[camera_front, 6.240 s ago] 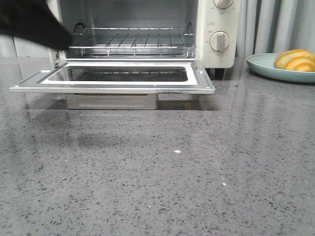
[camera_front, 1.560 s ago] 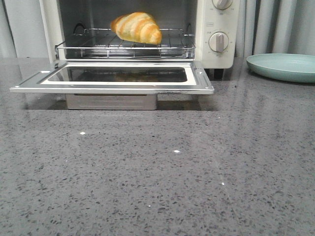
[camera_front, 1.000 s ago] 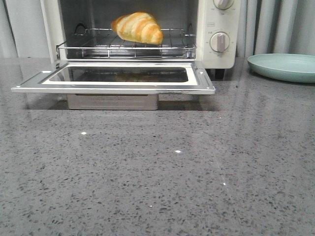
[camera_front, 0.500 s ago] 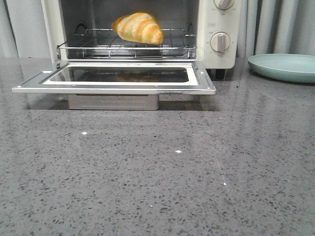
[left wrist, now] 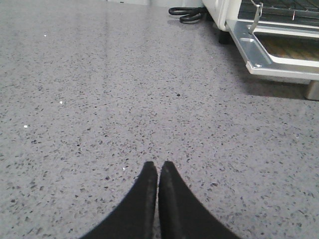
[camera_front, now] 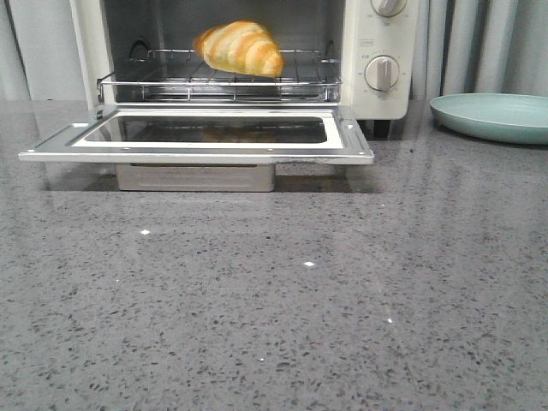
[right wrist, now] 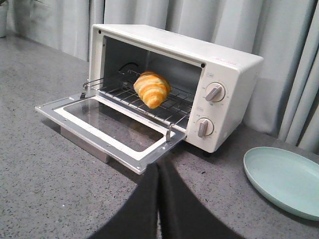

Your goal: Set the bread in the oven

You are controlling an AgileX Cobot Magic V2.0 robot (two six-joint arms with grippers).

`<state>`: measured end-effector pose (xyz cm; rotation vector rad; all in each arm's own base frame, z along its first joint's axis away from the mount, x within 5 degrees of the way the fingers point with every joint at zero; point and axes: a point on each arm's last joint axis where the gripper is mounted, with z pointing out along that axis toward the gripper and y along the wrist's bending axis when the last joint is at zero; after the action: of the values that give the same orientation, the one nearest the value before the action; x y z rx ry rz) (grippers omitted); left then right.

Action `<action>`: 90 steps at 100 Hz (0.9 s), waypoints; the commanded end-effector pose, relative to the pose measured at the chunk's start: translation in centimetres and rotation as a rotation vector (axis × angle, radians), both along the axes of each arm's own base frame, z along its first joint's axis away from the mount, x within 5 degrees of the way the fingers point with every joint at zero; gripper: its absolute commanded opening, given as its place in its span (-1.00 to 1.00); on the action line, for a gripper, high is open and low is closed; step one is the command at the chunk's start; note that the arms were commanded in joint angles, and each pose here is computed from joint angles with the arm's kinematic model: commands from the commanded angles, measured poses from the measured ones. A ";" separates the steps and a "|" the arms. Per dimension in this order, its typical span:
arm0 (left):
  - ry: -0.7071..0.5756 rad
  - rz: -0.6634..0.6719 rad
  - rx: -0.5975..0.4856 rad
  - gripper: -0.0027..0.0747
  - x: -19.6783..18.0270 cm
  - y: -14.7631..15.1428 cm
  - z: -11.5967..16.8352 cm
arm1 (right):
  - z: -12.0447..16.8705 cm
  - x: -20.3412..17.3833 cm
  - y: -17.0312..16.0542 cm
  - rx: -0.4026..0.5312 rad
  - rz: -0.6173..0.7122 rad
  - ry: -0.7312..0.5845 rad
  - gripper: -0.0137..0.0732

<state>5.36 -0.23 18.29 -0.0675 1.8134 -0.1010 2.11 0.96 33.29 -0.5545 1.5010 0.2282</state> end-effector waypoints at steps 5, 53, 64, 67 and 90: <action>-0.065 0.007 -0.010 -0.99 0.0 0.0 -0.1 | 1.4 0.0 0.0 0.024 -0.008 -0.079 -0.82; -0.065 0.007 -0.010 -0.99 0.0 0.0 -0.1 | -1.3 1.5 0.1 -0.047 -0.111 -0.076 -0.82; -0.065 0.007 -0.010 -0.99 0.0 0.0 -0.1 | -4.5 2.9 0.4 0.075 -0.197 -0.030 -0.82; -0.065 0.007 -0.010 -0.99 0.0 0.0 -0.1 | -5.6 3.3 0.4 0.079 -0.239 -0.023 -0.82; -0.065 0.007 -0.010 -0.99 0.0 0.0 -0.1 | -14.2 4.6 -0.8 0.111 -0.484 0.099 -0.82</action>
<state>5.36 -0.23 18.29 -0.0675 1.8134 -0.1010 6.45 0.35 19.33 -0.1414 1.7455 -0.0253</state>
